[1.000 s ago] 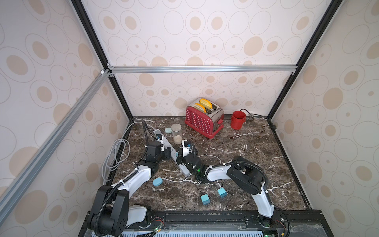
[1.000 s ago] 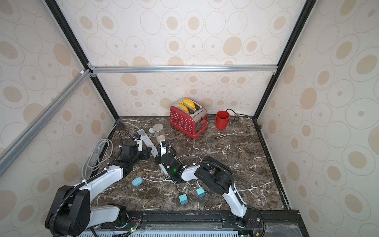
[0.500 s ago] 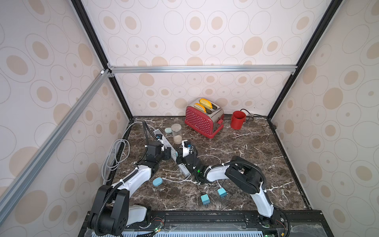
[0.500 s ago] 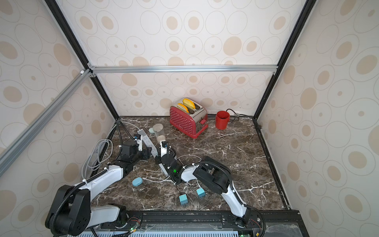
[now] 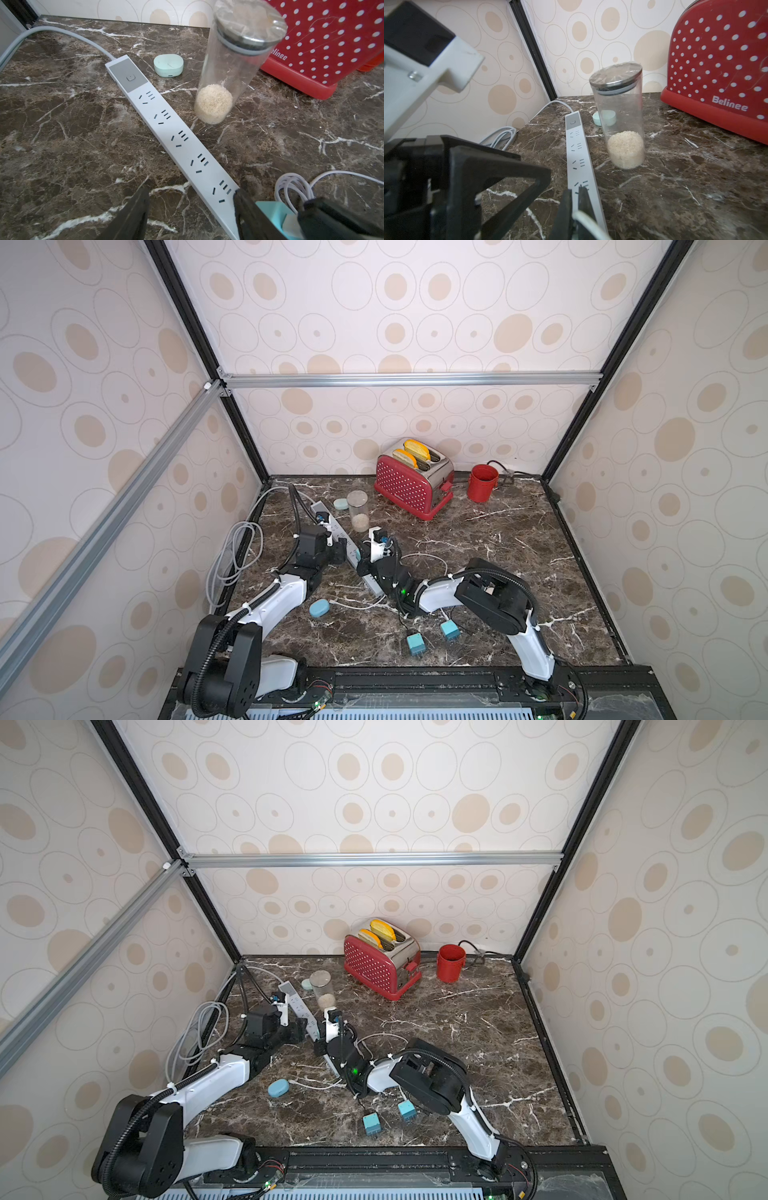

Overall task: Charge the bluetooth headset
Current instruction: Insert the plug into the socket.

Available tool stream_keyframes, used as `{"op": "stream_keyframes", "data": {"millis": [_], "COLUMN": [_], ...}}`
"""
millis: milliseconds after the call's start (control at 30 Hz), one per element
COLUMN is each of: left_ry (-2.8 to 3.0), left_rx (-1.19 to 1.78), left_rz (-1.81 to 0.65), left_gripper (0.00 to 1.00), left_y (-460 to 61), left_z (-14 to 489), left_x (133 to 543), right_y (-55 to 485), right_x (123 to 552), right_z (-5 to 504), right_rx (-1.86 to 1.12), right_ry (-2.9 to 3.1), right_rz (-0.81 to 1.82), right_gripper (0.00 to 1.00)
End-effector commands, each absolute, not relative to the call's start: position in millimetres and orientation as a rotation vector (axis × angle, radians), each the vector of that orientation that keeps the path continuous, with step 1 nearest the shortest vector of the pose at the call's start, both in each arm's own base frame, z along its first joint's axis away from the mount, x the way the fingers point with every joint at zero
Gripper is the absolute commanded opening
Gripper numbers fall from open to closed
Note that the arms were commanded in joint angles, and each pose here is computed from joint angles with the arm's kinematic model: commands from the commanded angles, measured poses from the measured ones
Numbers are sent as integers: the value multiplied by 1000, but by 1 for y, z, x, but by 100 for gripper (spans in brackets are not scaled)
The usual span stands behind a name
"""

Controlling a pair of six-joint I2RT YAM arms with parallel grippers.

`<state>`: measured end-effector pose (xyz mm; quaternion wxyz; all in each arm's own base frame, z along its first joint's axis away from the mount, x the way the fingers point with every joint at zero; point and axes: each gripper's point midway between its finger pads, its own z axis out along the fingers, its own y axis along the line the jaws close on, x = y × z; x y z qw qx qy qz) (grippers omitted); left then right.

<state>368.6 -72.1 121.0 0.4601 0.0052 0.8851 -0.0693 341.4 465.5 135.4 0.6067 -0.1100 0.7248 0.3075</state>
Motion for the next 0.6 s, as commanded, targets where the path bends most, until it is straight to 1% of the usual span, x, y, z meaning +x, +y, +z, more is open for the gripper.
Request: {"op": "stream_keyframes", "data": {"millis": [0,233,400,567], "left_ry": [2147,2147,2149,2153], "left_rx": [7,4,6,-9], "left_rz": [-184,-182,-183,-179], "left_gripper": [66,66,66,66], "left_y": [-75,-74,-74,-73], "left_z": [135,135,135,136], "left_x": [377,376,376,377], "right_y": [466,455,442,442], "right_x": [321,332,352,361], "right_z": [60,66,80,84], "right_rx": [-395,-395,-338,-316], "right_ry": [1855,1814,1787,1786], "right_rz": [599,514,501,536], "right_gripper": [0,0,0,0]}}
